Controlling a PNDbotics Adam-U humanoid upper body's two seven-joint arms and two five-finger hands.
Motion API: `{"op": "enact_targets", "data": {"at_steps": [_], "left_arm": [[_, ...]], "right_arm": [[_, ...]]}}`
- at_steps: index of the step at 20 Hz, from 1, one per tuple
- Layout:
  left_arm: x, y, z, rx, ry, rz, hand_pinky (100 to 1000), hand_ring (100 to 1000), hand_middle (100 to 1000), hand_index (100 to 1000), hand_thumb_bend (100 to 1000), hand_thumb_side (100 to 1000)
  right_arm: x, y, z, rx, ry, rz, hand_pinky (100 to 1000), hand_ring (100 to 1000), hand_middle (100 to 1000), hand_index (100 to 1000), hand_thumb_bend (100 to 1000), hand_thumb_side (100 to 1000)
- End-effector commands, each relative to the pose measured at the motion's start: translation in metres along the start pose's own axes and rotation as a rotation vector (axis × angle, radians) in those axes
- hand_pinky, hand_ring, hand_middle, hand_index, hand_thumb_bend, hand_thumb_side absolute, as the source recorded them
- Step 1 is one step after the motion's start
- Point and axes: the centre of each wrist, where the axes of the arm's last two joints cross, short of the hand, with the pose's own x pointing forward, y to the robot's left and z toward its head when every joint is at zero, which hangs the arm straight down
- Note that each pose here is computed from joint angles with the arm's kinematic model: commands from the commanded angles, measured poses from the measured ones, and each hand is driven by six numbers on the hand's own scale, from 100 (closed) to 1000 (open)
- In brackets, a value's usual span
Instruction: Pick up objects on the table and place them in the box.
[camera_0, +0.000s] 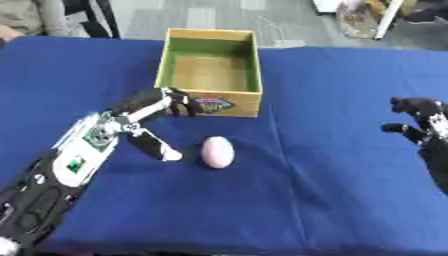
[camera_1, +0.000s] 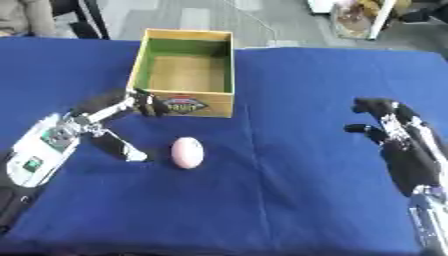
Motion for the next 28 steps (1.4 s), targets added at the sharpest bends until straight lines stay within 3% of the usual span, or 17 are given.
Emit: {"op": "enact_targets", "data": {"at_steps": [1,19,28], "left_arm": [[-0.002,0.007,-0.005,-0.023,-0.014,-0.058,657,769,597,778,674,100],[-0.021,-0.010,-0.041,-0.080,-0.055,-0.098,622,715,532,700,580,100],[-0.026,-0.012,-0.045,-0.063,-0.074,-0.100,554,575,375,499,382,100]], "right_arm": [[0.016,-0.004,-0.005,0.017,-0.047,0.026,648,947,626,702,100,484],[0.024,0.001,-0.007,0.035,-0.079,0.023,646,945,626,702,100,471],[0.024,0.002,-0.007,0.034,-0.080,0.021,646,944,625,701,100,471]]}}
